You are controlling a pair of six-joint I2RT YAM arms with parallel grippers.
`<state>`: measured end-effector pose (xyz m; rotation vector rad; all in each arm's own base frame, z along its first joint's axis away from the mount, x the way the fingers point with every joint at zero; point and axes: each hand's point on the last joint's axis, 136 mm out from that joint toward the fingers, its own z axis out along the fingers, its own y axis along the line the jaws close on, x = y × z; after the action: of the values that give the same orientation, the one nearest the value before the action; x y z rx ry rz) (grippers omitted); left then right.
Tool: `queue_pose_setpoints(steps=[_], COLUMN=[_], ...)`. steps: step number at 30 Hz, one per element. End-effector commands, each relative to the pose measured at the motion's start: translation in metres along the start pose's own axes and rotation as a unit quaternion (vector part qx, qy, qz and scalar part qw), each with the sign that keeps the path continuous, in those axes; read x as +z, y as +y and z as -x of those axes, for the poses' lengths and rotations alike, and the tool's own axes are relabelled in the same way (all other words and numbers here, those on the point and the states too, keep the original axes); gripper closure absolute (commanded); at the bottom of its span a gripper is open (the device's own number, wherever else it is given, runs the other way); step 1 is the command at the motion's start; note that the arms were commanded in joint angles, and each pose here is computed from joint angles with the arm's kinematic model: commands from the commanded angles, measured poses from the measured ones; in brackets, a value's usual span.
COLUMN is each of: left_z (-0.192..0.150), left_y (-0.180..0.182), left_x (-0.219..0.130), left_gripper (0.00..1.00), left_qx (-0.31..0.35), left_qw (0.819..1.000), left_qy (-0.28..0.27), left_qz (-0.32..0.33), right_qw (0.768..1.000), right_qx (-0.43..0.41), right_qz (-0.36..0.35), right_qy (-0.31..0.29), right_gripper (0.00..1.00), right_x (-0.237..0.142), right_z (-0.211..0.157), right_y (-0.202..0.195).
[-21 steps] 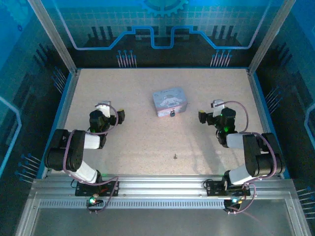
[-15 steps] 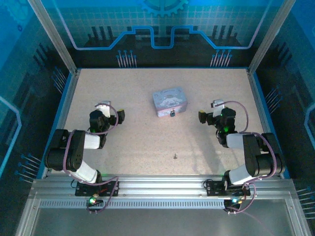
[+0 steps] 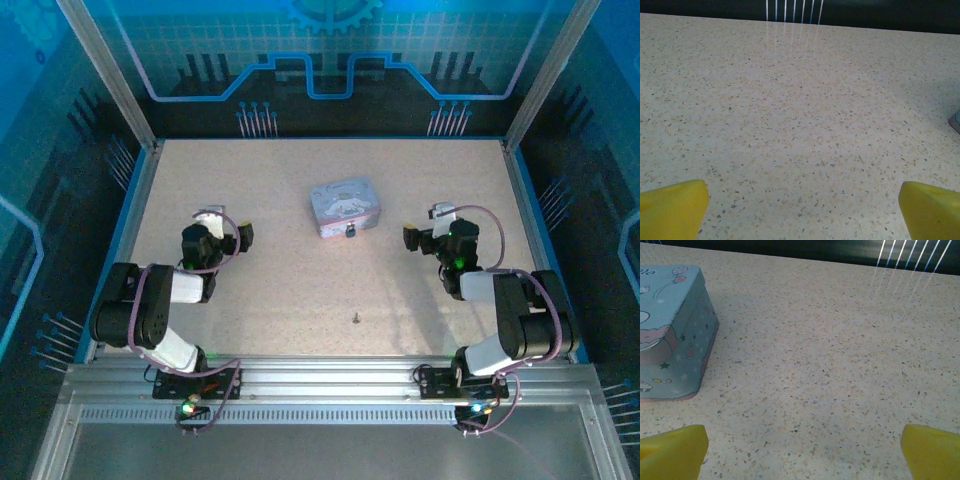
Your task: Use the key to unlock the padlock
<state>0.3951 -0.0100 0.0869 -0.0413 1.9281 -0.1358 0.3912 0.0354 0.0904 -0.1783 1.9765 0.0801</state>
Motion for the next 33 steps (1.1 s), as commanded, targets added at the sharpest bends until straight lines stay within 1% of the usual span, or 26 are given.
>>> queue_pose_setpoints(steps=[1,5,10,12,14,16,19,21,23,26,28,30,33], left_z=[0.010,0.021,0.047,0.058,0.069,0.075,0.071,0.062,0.052,0.038,0.033,0.028,0.019], left_y=[0.003,0.008,0.004,0.003,-0.003,-0.007,-0.018,-0.029,-0.045,-0.069,-0.083,-0.098,-0.120], left_x=[-0.001,-0.016,-0.038,-0.048,-0.055,-0.062,-0.068,-0.072,-0.076,-0.085,-0.090,-0.093,-0.098], left_gripper=[0.01,0.01,0.01,0.01,0.01,0.01,0.01,0.01,0.01,0.01,0.01,0.01,0.01], left_qx=[-0.002,-0.007,-0.008,-0.036,-0.070,-0.117,-0.189,-0.247,-0.281,-0.293,-0.298,-0.314,-0.326], left_qw=[1.000,0.999,0.998,0.997,0.996,0.993,0.981,0.966,0.953,0.944,0.939,0.931,0.920], left_qy=[-0.014,-0.039,-0.055,-0.056,-0.053,-0.029,0.032,0.073,0.103,0.133,0.143,0.152,0.170], left_qz=[0.008,0.028,0.031,0.032,0.019,0.011,-0.004,-0.024,-0.054,-0.078,-0.091,-0.110,-0.136], right_qw=[1.000,1.000,1.000,1.000,0.999,0.998,0.994,0.989,0.983,0.969,0.959,0.948,0.931], right_qx=[-0.003,0.000,-0.001,0.007,0.022,0.042,0.083,0.104,0.118,0.138,0.145,0.154,0.166], right_qz=[0.004,0.007,0.001,-0.007,-0.009,-0.007,0.010,0.036,0.058,0.084,0.102,0.113,0.131], right_qy=[-0.005,0.002,0.003,0.009,0.022,0.042,0.076,0.101,0.131,0.186,0.222,0.256,0.299], right_gripper=[0.00,0.00,0.00,0.00,0.00,0.00,0.00,0.00,0.00,0.00,0.00,0.01,0.04], right_x=[0.003,0.002,-0.010,-0.018,-0.026,-0.037,-0.055,-0.068,-0.079,-0.096,-0.105,-0.114,-0.124], right_z=[0.006,0.012,0.030,0.038,0.044,0.049,0.055,0.054,0.047,0.032,0.019,0.006,-0.009], right_y=[-0.002,-0.003,-0.004,-0.006,-0.006,-0.002,0.013,0.031,0.049,0.077,0.095,0.110,0.129])
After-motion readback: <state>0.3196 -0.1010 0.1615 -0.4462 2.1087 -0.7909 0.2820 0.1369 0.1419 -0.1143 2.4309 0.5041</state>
